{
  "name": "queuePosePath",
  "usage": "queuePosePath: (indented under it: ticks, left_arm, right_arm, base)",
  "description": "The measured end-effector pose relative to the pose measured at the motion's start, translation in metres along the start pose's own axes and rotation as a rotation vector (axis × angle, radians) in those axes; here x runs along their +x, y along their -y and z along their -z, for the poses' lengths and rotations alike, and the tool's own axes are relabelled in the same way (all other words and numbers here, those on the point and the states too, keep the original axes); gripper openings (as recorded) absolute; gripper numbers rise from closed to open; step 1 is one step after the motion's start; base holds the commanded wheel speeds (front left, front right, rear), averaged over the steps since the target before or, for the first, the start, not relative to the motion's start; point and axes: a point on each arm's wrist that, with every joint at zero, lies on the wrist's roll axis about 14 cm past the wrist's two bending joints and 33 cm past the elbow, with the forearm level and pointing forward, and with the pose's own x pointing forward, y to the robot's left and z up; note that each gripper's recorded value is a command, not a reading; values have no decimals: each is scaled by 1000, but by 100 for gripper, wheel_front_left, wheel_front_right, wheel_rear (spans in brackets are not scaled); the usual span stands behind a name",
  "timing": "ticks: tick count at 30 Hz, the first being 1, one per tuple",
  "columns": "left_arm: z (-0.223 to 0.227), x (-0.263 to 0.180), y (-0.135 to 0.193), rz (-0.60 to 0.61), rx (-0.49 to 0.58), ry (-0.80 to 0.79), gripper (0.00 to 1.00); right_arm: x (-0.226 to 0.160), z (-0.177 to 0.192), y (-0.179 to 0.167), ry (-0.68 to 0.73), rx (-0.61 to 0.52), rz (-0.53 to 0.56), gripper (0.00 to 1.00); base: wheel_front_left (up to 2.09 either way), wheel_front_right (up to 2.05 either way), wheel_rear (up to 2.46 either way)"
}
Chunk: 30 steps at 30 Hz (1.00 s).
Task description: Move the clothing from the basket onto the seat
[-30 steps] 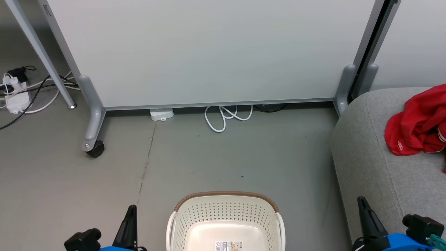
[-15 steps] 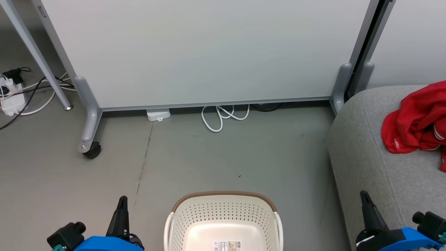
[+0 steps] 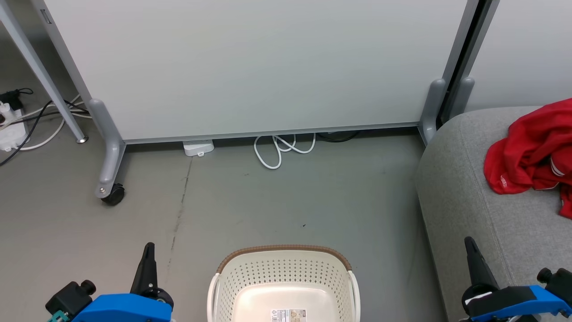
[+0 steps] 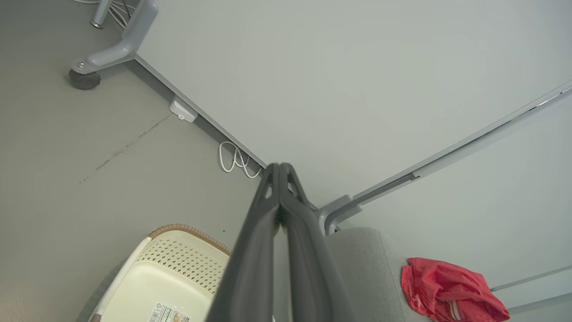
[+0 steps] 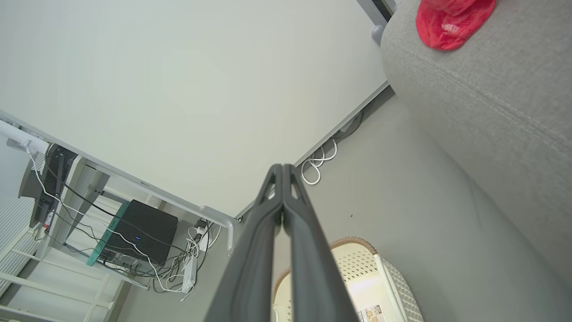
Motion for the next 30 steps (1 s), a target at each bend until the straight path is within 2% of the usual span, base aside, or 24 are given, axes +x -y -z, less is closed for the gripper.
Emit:
queuePosePath:
  ticks: [30]
  left_arm:
    - [-17,15,14,34,-309,23,0]
  right_arm:
    - [4,-18,-7,38,332,-28,0]
  base:
    - [0,0,0]
